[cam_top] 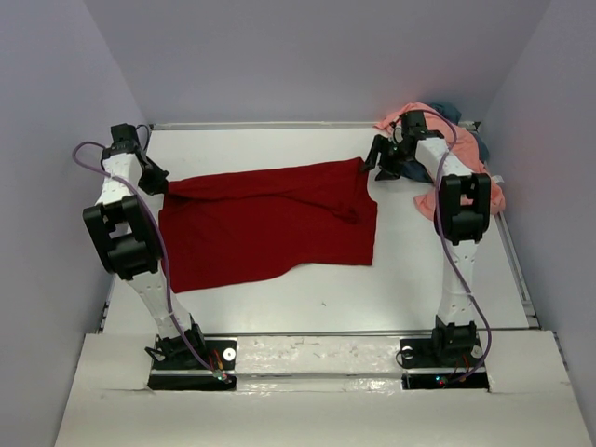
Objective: Fold and stack the t-shirts
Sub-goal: Fold the flattened tshirt in 1/3 of the way
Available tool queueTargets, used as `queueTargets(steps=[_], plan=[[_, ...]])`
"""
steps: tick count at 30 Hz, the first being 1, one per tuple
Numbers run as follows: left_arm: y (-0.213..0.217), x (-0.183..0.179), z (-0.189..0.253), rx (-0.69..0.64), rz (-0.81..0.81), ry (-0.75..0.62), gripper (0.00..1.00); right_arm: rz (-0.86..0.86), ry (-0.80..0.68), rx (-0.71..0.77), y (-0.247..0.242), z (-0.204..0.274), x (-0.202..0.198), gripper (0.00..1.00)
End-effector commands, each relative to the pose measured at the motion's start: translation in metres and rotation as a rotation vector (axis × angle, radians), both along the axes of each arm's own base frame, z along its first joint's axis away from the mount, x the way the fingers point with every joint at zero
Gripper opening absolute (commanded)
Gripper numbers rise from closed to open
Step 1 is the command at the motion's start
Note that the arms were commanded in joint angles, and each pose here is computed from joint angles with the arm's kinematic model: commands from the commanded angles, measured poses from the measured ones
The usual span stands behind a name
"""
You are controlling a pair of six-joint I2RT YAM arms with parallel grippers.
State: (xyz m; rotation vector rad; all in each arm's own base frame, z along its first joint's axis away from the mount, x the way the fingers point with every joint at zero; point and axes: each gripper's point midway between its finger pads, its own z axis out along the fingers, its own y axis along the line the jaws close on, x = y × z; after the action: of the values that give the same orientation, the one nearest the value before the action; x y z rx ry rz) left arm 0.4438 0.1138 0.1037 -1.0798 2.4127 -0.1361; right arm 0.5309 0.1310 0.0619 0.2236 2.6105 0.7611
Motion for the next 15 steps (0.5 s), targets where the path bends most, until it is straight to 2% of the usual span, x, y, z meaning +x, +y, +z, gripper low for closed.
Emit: queueTargets(steps=[1, 9, 15], plan=[[-0.002, -0.002, 0.028, 0.026, -0.002, -0.054, 0.00, 0.058, -0.087, 0.041, 0.024, 0.048, -0.008, 0.68], [-0.003, -0.002, 0.028, 0.029, -0.003, -0.055, 0.00, 0.083, -0.057, 0.065, 0.036, 0.040, -0.018, 0.65], [-0.002, -0.002, 0.029, 0.033, -0.004, -0.052, 0.00, 0.080, -0.049, 0.077, 0.039, 0.028, -0.009, 0.62]])
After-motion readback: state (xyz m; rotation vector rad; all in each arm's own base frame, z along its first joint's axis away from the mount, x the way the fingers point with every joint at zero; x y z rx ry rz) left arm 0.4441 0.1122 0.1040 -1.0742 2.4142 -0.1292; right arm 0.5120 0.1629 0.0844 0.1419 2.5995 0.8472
